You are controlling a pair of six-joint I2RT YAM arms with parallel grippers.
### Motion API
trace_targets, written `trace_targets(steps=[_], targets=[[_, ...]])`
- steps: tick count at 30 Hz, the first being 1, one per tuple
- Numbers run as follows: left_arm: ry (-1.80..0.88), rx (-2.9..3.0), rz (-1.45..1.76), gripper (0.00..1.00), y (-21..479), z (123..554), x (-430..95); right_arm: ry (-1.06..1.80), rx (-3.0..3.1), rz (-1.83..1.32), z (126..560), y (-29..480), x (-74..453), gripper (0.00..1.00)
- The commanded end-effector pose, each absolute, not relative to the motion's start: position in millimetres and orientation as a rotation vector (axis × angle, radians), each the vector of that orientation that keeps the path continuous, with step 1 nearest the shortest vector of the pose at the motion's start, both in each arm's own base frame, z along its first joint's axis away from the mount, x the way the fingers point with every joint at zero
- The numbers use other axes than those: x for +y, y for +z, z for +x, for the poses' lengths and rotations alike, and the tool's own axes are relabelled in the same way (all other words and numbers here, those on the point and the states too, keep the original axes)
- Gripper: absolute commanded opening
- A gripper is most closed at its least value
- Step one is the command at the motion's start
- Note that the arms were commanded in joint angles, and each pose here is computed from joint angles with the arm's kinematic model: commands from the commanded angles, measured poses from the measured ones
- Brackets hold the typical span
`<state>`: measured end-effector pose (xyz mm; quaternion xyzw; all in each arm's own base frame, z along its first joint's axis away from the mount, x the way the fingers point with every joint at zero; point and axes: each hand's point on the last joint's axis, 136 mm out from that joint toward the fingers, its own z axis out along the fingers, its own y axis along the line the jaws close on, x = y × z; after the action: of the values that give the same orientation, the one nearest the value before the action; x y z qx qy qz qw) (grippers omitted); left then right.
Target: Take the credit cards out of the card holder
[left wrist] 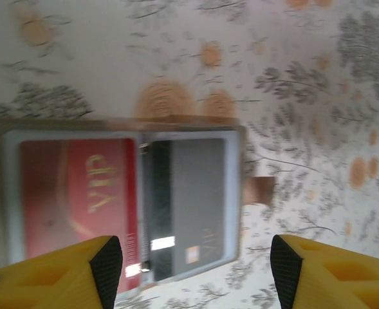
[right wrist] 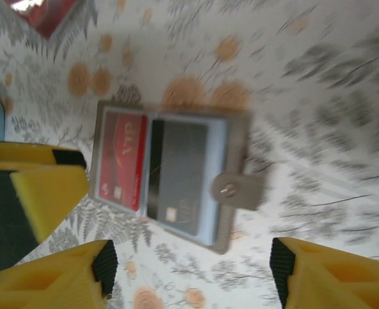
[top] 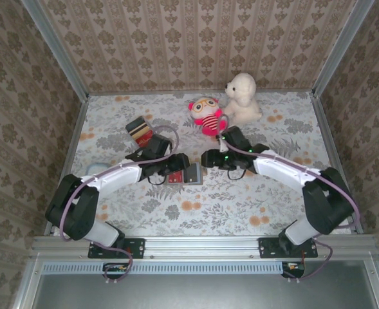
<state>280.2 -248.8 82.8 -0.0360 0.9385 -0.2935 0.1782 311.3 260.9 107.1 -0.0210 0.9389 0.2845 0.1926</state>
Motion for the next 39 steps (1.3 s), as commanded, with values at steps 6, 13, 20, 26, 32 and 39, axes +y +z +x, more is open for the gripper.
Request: trace_targets(steps=[6, 13, 20, 26, 32, 39], targets=[[-0.786, 2.678, -0.184, 0.57, 73, 277, -233, 0.624, 2.733, -0.044, 302, 82, 298, 0.45], [-0.851, 2.685, -0.189, 0.45, 67, 279, -242, 0.544, 2.777, -0.012, 310, 63, 298, 0.30], [-0.888, 2.689, -0.196, 0.35, 63, 287, -250, 0.541, 2.847, -0.012, 307, 44, 304, 0.26], [-0.910, 2.693, -0.187, 0.33, 60, 288, -254, 0.494, 2.864, -0.011, 308, 36, 298, 0.28], [-0.944, 2.709, -0.156, 0.33, 54, 288, -261, 0.471, 2.890, -0.006, 308, 26, 295, 0.28], [-0.963, 2.718, -0.144, 0.33, 48, 288, -265, 0.461, 2.910, -0.009, 304, 19, 294, 0.28]])
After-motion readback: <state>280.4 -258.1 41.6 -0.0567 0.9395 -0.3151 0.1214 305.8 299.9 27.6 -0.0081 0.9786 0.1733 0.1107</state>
